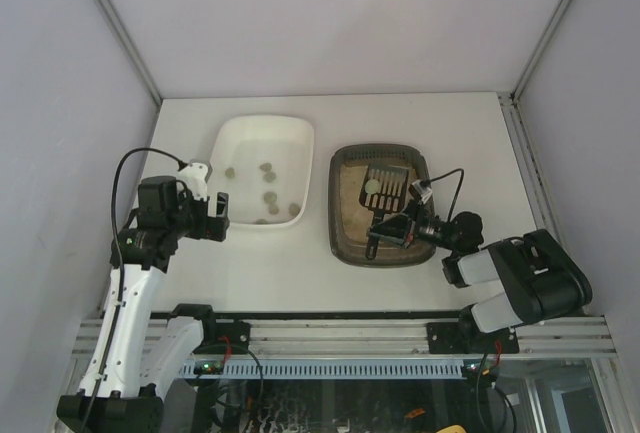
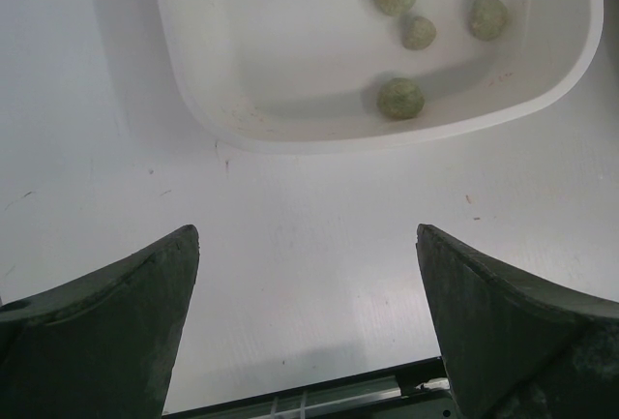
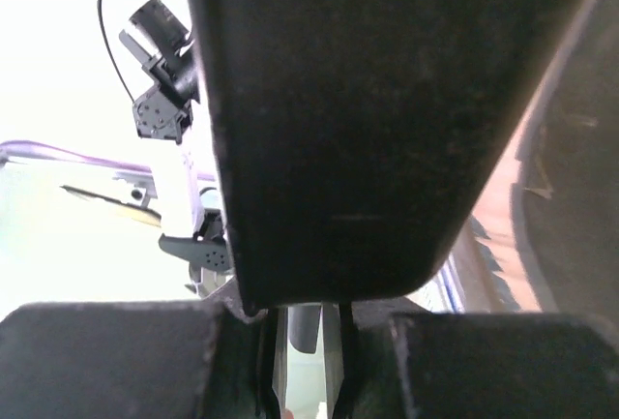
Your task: Clean the litter box
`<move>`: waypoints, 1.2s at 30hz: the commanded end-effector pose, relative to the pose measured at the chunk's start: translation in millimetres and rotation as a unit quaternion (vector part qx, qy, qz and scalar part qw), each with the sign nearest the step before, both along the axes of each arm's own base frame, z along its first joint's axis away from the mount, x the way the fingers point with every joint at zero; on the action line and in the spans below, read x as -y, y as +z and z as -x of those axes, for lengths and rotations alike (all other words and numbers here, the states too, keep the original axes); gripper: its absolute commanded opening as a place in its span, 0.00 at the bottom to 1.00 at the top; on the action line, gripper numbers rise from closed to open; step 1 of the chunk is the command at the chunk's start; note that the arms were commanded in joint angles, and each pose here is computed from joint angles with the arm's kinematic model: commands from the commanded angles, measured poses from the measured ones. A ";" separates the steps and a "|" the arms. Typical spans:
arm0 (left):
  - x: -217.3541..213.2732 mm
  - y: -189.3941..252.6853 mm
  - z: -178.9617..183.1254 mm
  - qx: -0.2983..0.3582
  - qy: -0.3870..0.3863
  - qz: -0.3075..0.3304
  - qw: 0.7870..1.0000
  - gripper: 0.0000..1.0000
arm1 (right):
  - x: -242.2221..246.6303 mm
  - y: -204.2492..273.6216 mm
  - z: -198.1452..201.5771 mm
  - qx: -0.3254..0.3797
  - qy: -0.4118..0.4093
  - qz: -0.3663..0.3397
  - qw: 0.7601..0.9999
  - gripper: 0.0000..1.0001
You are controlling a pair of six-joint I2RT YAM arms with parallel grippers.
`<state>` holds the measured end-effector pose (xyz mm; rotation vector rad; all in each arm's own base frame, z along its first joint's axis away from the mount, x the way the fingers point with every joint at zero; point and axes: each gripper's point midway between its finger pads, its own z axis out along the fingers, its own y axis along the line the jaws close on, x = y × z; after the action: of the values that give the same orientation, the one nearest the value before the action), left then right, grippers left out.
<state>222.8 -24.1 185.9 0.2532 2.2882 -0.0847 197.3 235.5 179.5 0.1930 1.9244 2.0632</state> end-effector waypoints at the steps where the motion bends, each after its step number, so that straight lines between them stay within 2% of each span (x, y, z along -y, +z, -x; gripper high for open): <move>1: 0.4 -1.2 -3.6 0.013 -0.010 -0.003 1.000 0.97 | 19.3 8.0 -6.0 0.034 -0.034 -0.007 0.999 0.00; 12: 1.4 -4.4 -4.1 0.005 -0.012 -0.001 1.000 0.97 | 0.8 21.1 3.7 0.049 0.015 -0.009 0.999 0.00; 19: -2.5 -3.0 -5.0 0.009 0.000 -0.006 1.000 0.97 | -21.8 31.2 -10.5 0.060 0.025 -0.009 0.998 0.00; 23: -12.8 -1.7 -6.8 0.011 0.026 -0.012 1.000 0.97 | -40.3 20.2 -38.9 0.026 0.026 0.056 0.998 0.00; 29: -27.6 0.3 -6.0 0.012 0.054 -0.007 0.998 0.98 | -73.4 25.9 -68.0 0.071 0.045 0.207 0.975 0.00; 34: -35.1 5.6 -3.3 0.017 0.070 -0.006 0.997 0.98 | -95.1 31.4 -89.0 0.086 0.073 0.231 0.966 0.00; 36: -37.0 6.8 -2.3 0.021 0.075 -0.007 0.997 0.98 | -99.1 15.5 -99.2 0.081 0.077 0.283 0.953 0.00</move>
<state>223.9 9.0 185.3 0.0861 2.3025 -0.0027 288.1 334.3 244.7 -0.2146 2.1533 1.6922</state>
